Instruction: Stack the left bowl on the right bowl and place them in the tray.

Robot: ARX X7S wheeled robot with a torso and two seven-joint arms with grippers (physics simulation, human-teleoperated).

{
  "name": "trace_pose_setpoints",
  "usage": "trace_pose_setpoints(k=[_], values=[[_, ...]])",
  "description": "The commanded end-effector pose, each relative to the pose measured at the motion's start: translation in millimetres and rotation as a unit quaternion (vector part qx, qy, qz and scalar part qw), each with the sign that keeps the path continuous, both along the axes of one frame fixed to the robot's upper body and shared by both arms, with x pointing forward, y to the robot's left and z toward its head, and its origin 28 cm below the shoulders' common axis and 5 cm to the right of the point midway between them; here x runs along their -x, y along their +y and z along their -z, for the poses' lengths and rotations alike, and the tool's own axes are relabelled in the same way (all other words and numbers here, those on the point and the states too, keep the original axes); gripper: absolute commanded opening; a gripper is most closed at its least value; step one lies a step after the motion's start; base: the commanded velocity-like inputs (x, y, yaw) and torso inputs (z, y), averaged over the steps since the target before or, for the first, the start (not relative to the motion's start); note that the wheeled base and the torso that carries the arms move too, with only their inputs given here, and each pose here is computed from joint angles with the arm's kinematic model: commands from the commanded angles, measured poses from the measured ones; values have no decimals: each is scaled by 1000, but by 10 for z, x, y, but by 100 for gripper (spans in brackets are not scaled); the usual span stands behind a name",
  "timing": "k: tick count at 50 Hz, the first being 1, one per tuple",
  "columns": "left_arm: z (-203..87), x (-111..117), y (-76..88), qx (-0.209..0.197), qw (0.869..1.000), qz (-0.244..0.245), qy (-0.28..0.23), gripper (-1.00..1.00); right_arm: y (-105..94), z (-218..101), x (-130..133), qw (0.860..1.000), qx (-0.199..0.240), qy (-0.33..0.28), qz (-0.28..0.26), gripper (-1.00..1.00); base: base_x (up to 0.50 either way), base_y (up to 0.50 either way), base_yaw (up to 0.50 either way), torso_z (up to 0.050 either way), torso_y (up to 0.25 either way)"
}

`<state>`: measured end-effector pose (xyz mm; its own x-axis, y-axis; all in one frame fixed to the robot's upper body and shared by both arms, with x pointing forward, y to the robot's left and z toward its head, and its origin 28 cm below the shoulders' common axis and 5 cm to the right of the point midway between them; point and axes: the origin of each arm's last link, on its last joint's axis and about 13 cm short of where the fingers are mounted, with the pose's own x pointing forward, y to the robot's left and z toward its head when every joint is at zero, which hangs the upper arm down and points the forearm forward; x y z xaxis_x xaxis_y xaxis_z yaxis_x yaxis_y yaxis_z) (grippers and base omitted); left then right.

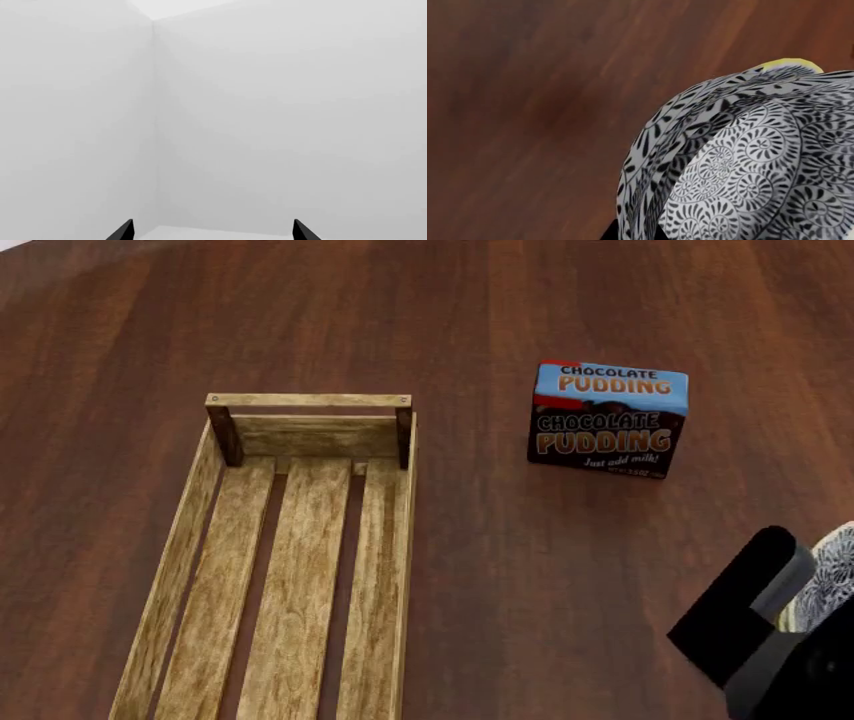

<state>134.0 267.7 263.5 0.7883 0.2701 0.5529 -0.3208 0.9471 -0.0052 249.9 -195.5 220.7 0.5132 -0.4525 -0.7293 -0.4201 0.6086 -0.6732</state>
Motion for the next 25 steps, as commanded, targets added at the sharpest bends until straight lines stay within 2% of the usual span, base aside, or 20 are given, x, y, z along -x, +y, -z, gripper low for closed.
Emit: trace_pose_setpoints(k=[1,9,11,18,25], values=[[-8,-1,-2,1,1000,1,-3,100,151,-486,-174,993,73,-54,-78,-100,0,0,0,0,0],[-4,15,-8,3,1000,1,-4,100,345,-861,-241,983,83,-79,-142,-100,0,0,0,0,0],[-9,21,-11,4,1000,1,-6,100,377,-942,-259,978,101,-86,-159,-100,0,0,0,0,0],[5,53,-31,7,1000,1,-6,100,483,-1153,-300,967,98,-95,-215,-100,0,0,0,0,0],[-22,81,-51,4,1000,-4,-7,100,568,-1444,-360,956,111,-108,-249,-100,0,0,0,0,1]])
